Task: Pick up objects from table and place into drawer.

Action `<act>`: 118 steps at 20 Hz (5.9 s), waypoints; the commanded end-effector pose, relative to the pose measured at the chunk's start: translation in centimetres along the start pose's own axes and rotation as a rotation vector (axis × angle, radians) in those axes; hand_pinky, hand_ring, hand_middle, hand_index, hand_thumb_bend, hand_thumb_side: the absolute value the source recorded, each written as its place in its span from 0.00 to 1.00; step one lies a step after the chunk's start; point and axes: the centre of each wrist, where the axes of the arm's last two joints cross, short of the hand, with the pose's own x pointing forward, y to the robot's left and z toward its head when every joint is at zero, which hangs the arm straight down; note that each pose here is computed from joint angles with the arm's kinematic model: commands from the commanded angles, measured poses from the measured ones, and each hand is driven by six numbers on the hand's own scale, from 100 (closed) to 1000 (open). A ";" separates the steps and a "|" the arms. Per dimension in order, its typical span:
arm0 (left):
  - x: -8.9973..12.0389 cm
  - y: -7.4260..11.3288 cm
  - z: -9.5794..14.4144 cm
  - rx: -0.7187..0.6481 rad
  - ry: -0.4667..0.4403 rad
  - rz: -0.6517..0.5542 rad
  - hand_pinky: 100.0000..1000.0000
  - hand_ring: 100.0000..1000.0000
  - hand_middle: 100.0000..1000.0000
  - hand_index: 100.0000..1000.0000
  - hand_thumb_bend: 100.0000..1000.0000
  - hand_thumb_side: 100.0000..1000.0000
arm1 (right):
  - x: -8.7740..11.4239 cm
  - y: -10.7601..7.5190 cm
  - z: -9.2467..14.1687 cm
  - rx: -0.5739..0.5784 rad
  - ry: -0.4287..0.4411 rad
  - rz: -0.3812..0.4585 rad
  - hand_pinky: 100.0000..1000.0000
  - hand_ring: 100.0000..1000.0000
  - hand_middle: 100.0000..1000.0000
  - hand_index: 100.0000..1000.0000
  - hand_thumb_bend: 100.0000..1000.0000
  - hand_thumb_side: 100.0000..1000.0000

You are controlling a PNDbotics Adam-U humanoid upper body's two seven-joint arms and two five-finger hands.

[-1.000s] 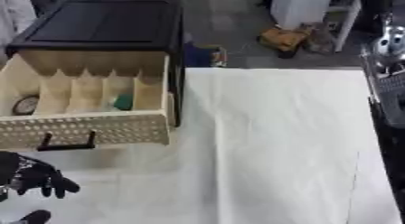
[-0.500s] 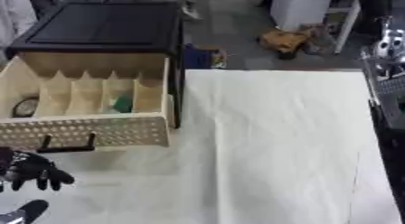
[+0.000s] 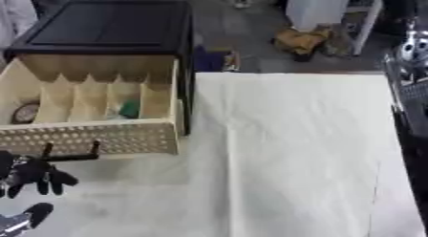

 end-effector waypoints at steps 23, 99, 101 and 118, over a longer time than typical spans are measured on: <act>-1.8 2.1 0.0 0.043 0.047 -0.013 0.41 0.67 0.73 0.98 0.00 1.00 | 0.8 -1.0 -0.9 -0.021 -0.034 0.000 0.49 0.58 0.57 0.80 0.03 1.00; -1.9 6.4 -0.4 0.279 -0.002 -0.004 0.45 0.69 0.79 1.00 0.00 1.00 | 0.8 -1.3 -1.1 -0.010 -0.040 -0.009 0.50 0.58 0.56 0.79 0.03 1.00; -1.9 6.5 -0.4 0.286 -0.004 -0.012 0.46 0.69 0.80 1.00 0.00 1.00 | 0.8 -1.4 -1.1 -0.011 -0.040 -0.009 0.50 0.58 0.56 0.79 0.03 1.00; -2.4 7.2 -0.3 0.360 -0.006 -0.041 0.48 0.71 0.81 1.00 0.00 1.00 | 1.0 -1.6 -1.4 -0.014 -0.051 -0.010 0.50 0.58 0.56 0.79 0.03 1.00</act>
